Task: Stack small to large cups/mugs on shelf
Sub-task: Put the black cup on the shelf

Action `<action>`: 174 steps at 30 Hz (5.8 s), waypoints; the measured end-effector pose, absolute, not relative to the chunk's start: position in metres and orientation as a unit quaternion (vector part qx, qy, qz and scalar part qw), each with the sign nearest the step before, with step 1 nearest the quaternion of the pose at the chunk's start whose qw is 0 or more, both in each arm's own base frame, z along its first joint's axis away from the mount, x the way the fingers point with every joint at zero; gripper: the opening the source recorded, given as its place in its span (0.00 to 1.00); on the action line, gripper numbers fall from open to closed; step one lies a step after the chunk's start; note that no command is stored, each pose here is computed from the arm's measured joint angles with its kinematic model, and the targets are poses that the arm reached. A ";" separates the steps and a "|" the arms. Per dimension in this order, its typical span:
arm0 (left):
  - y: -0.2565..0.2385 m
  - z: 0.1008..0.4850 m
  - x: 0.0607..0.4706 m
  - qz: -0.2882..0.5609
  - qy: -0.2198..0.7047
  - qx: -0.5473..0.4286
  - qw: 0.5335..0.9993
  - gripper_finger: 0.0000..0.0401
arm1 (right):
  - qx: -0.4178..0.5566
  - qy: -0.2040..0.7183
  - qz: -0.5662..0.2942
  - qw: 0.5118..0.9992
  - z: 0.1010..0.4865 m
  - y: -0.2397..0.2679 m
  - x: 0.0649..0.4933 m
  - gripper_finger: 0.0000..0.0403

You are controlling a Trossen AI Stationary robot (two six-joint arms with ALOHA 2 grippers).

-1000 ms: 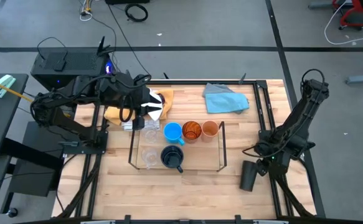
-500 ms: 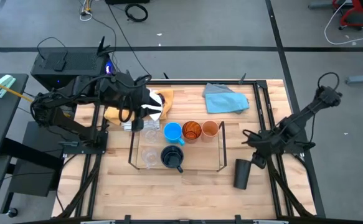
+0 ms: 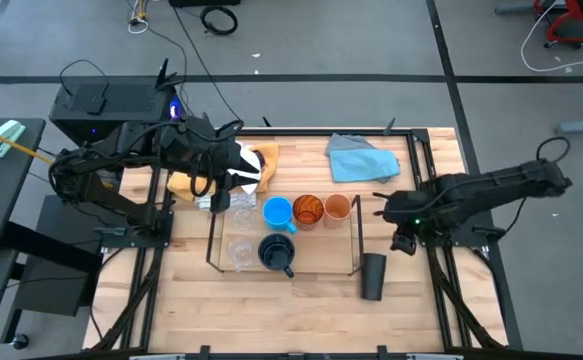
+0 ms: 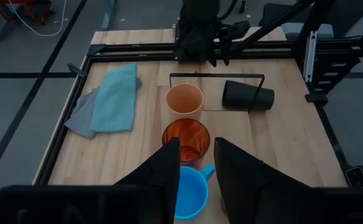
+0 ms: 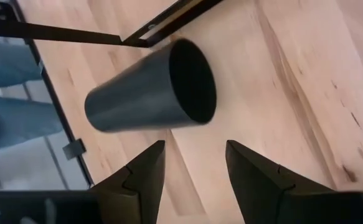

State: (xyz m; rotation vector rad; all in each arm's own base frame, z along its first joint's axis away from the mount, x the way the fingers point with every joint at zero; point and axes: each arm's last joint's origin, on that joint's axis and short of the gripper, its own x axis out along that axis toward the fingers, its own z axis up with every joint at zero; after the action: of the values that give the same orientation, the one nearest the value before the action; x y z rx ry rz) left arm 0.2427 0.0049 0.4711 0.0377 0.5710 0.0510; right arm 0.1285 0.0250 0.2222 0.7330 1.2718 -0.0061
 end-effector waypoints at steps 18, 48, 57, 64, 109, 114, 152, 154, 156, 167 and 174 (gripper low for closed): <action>0.005 0.471 0.242 0.029 0.284 0.005 0.958 0.27 | 0.341 0.521 0.059 0.780 0.214 -0.007 0.161 0.41; 0.004 0.470 0.242 0.027 0.289 -0.018 0.957 0.27 | 0.400 0.564 0.162 0.704 0.192 -0.001 0.153 0.45; 0.004 0.469 0.241 0.024 0.292 -0.026 0.956 0.27 | 0.397 0.587 0.157 0.688 0.186 -0.001 0.153 0.52; 0.003 0.469 0.241 0.016 0.293 -0.032 0.955 0.27 | 0.395 0.607 0.151 0.672 0.183 -0.001 0.150 0.52; 0.003 0.468 0.241 0.014 0.297 -0.021 0.955 0.27 | 0.339 0.641 0.217 0.653 0.167 0.046 0.173 0.01; 0.003 0.468 0.241 0.013 0.297 -0.019 0.955 0.27 | 0.347 0.631 0.181 0.669 0.187 0.042 0.155 0.00; 0.021 0.467 0.240 0.044 0.303 -0.017 0.952 0.27 | 0.140 0.540 -0.012 0.830 0.423 0.062 0.148 0.00; 0.021 0.467 0.240 0.044 0.303 -0.017 0.952 0.27 | 0.123 0.551 -0.008 0.826 0.420 0.066 0.158 0.00; 0.021 0.467 0.239 0.044 0.304 -0.017 0.952 0.27 | 0.098 0.565 -0.001 0.820 0.415 0.071 0.171 0.00; 0.021 0.467 0.239 0.045 0.304 -0.019 0.951 0.27 | -0.004 0.543 0.025 0.839 0.428 0.089 0.215 0.00; 0.021 0.467 0.239 0.045 0.307 -0.020 0.951 0.27 | 0.014 0.484 0.000 0.875 0.458 0.082 0.203 0.00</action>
State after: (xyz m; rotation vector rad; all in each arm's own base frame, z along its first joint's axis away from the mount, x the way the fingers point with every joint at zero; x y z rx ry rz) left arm 0.2391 0.0211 0.4666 -0.0410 0.6236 0.0917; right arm 0.2028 0.0816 0.4575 0.0283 1.0104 -0.0007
